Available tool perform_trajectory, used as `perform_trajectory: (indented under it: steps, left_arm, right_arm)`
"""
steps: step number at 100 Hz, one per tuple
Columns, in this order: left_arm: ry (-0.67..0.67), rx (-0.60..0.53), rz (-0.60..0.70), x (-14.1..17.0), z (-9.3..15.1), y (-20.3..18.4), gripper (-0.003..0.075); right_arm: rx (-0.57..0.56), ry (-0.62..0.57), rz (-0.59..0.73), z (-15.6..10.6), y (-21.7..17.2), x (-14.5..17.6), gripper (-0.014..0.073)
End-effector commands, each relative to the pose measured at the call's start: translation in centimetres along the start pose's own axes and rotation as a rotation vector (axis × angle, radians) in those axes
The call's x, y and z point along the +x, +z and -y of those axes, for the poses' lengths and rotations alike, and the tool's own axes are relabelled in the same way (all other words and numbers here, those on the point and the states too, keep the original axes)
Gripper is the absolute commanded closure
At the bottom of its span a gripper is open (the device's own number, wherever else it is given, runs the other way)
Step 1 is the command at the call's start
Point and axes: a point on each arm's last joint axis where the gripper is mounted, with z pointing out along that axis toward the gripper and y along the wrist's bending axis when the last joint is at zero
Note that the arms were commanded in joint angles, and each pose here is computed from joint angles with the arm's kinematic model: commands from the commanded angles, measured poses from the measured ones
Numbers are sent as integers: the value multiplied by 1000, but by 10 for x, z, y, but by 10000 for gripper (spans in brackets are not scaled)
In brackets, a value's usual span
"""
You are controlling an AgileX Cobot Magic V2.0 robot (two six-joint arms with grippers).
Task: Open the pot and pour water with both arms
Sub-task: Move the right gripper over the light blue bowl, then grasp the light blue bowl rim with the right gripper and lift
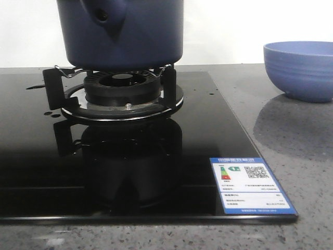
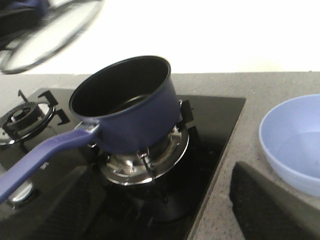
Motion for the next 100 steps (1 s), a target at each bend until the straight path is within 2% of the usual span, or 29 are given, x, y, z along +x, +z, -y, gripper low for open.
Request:
perform_trajectory:
  steps: [1, 20, 35, 49, 61, 76, 83, 100]
  left_arm:
    - [25, 0, 87, -39, 20, -23, 531]
    - [49, -188, 74, -43, 37, -53, 531]
    - [15, -297, 55, -28, 44, -65, 531]
    - [-48, -382, 42, -12, 51, -76, 531]
    - [-66, -377, 46, -5, 61, -80, 531]
    - [-70, -356, 53, -6, 66, -77, 531]
    - [-72, -343, 54, -6, 68, -75, 531]
    - [-74, -323, 55, -6, 71, -72, 531]
  right_arm:
    - [29, 10, 127, 0, -4, -19, 72]
    - [120, 49, 222, 13, 3, -29, 72]
    - [151, 100, 148, 28, 27, -34, 72]
    - [204, 199, 93, 47, 47, -54, 72]
    - [318, 259, -27, 71, 60, -72, 72]
    - [521, 289, -279, 111, 78, -79, 72]
    - [534, 318, -360, 124, 92, -76, 73]
    - [528, 416, -459, 149, 122, -59, 74]
